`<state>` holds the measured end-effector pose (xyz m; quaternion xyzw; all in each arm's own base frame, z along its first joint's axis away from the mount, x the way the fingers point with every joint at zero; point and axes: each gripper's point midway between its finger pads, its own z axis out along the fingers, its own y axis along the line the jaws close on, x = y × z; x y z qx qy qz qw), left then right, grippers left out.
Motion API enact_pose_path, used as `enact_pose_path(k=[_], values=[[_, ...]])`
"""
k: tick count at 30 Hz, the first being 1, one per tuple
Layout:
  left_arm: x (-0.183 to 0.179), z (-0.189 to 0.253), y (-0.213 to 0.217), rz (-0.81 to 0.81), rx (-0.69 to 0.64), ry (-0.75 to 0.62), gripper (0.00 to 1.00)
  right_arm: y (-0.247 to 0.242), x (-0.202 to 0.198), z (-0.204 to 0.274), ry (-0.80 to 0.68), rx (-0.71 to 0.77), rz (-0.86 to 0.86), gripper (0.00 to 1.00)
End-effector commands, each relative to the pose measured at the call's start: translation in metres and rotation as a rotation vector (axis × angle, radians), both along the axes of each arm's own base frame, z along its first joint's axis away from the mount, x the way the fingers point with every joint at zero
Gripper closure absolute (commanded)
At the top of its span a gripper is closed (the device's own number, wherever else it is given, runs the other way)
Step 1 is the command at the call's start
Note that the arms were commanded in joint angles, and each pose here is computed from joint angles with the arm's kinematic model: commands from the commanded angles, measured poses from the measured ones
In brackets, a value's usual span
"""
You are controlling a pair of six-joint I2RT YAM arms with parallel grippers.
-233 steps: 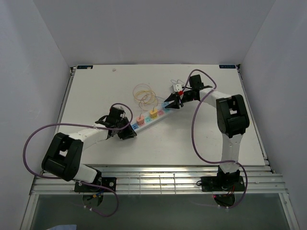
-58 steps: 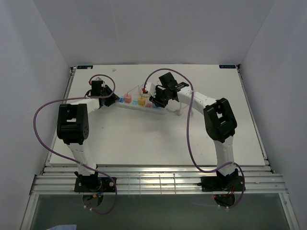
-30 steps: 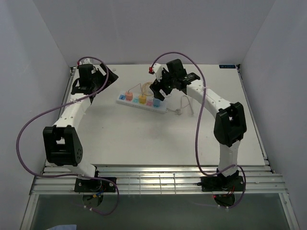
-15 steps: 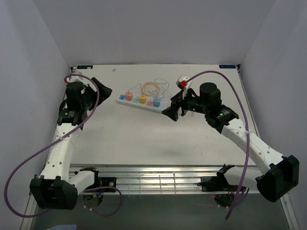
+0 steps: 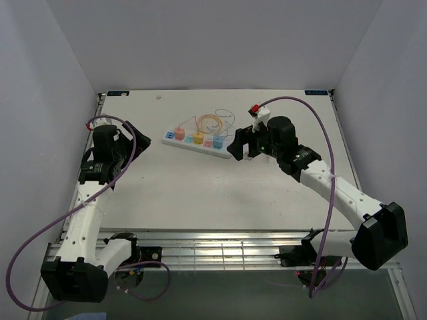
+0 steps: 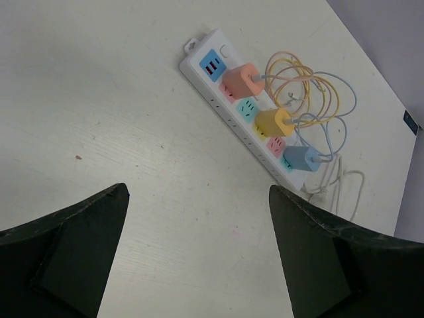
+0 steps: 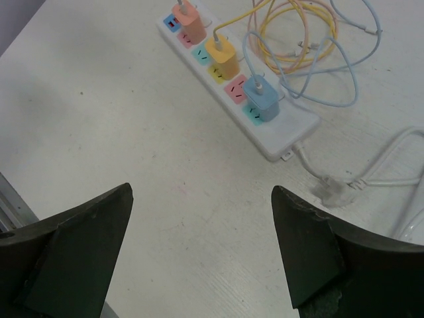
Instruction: Insert the plug
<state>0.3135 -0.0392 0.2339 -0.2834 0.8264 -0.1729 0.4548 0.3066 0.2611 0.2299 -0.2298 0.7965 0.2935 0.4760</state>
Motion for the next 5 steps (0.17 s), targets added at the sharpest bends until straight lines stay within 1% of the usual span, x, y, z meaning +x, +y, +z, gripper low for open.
enact_pose_path(k=[1,2,5], values=[[-0.0024,0.0004,0.006,0.035,0.017,0.008,0.02,-0.0011,0.0101,0.0155,-0.013,0.036,-0.069,0.1],[-0.0025,0.0004,0.0071,0.041,0.019,0.01,0.02,-0.0021,0.008,0.0102,-0.015,0.035,-0.065,0.1],[0.0002,0.0017,0.0084,0.052,0.018,0.01,0.02,-0.0024,0.0114,0.0146,-0.044,0.049,-0.075,0.1]])
